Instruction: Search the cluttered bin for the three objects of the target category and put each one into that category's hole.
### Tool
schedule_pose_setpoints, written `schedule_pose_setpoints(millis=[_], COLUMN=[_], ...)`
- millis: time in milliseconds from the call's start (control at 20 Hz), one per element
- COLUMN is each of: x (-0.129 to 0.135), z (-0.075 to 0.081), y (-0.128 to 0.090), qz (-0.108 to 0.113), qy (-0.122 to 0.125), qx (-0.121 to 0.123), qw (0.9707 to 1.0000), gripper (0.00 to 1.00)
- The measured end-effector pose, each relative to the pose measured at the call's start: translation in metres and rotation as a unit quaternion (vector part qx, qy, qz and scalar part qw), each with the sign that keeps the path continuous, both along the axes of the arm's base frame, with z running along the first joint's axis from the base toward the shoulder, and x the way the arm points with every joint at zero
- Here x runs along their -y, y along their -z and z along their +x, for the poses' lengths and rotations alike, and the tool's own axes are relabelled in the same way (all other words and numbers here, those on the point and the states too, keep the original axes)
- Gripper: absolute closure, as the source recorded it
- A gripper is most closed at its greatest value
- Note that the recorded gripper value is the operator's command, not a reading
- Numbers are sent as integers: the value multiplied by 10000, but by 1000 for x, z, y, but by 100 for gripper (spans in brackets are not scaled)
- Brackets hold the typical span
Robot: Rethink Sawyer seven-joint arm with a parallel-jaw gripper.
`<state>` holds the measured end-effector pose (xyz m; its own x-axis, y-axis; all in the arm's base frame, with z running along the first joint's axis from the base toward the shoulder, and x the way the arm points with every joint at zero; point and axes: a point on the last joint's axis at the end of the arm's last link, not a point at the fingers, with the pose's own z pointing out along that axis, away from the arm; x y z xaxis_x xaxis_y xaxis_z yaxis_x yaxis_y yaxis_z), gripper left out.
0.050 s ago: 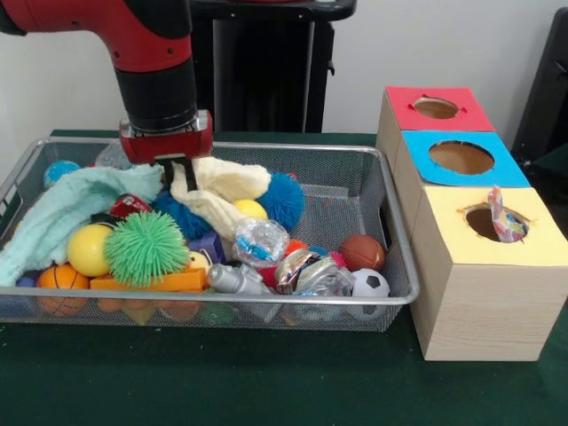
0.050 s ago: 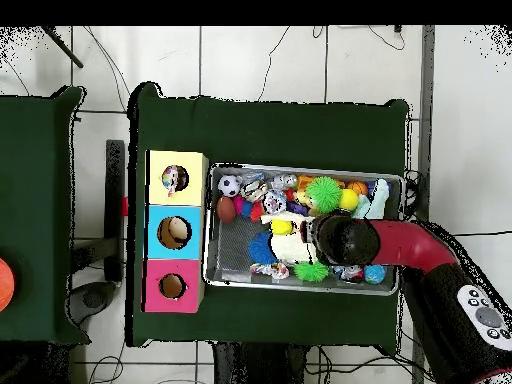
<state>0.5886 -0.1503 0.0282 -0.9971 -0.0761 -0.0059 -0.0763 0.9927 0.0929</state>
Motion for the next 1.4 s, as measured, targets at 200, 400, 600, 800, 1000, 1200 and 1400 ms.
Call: schedule_pose_setpoints(millis=[200, 400, 600, 800, 1000, 1200, 1400], x=[13, 23, 29, 33, 35, 36, 36], z=[3, 5, 6, 7, 9, 10, 11], y=[-7, -9, -10, -12, -15, -15, -16], qz=[-41, -54, -65, -87, -110, -107, -115], qy=[82, 157, 206, 232, 235, 238, 237], qx=[44, 82, 105, 134, 164, 175, 185], qw=[9999, 9998, 9997, 9996, 9995, 9995, 9995], gripper=[100, 100, 100, 100, 0, 0, 0])
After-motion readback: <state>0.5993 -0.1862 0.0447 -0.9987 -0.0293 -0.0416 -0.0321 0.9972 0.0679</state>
